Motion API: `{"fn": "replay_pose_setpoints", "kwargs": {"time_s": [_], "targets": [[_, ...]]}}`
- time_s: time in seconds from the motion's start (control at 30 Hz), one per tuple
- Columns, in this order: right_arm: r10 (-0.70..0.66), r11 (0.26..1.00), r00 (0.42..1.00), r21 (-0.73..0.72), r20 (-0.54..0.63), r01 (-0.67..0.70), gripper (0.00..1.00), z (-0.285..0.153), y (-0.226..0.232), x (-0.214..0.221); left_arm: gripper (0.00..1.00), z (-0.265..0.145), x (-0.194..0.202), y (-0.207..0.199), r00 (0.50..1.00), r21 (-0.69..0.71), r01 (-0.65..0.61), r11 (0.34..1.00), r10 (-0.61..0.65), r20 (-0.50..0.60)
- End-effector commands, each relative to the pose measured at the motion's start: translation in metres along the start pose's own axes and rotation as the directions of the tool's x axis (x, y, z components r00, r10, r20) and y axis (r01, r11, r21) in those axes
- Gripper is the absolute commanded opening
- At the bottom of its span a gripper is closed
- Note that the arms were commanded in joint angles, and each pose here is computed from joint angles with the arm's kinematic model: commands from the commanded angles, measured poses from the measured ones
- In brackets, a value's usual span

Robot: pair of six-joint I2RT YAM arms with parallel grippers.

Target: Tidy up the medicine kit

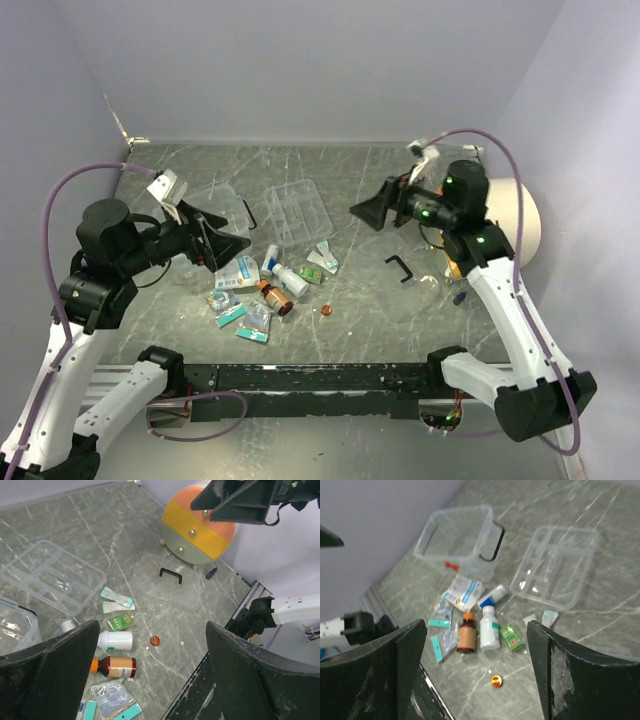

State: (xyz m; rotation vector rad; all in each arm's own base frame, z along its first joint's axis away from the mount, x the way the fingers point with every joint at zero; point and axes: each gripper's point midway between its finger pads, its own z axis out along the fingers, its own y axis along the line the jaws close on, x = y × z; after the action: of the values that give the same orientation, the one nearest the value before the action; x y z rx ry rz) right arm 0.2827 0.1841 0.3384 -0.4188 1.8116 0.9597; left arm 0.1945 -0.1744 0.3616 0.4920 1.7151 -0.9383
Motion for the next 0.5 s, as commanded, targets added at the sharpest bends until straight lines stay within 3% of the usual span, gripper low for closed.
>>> {"fn": "replay_pose_setpoints", "kwargs": {"time_s": [0.0,0.2,0.33,0.47], "targets": [[-0.083,0.996,0.99,0.035,-0.112,0.087,0.8,0.02,0.003,0.029,0.97,0.0,0.0,-0.005,1.0,0.007,0.011,1.0,-0.011,0.005],[-0.129,0.982,0.955,0.1,-0.267,0.161,0.73,0.066,0.001,0.073,0.93,-0.003,0.006,0.022,0.997,-0.162,0.069,0.984,-0.071,-0.008],[-0.14,0.968,0.91,0.14,-0.39,0.209,0.67,0.097,0.0,0.115,0.91,-0.002,0.01,0.023,0.995,-0.167,0.099,0.981,-0.102,-0.011],[-0.143,0.974,0.892,0.097,-0.429,0.203,0.67,0.119,0.007,0.156,0.91,-0.002,0.009,0.024,0.991,-0.181,0.131,0.975,-0.131,0.009]]}}
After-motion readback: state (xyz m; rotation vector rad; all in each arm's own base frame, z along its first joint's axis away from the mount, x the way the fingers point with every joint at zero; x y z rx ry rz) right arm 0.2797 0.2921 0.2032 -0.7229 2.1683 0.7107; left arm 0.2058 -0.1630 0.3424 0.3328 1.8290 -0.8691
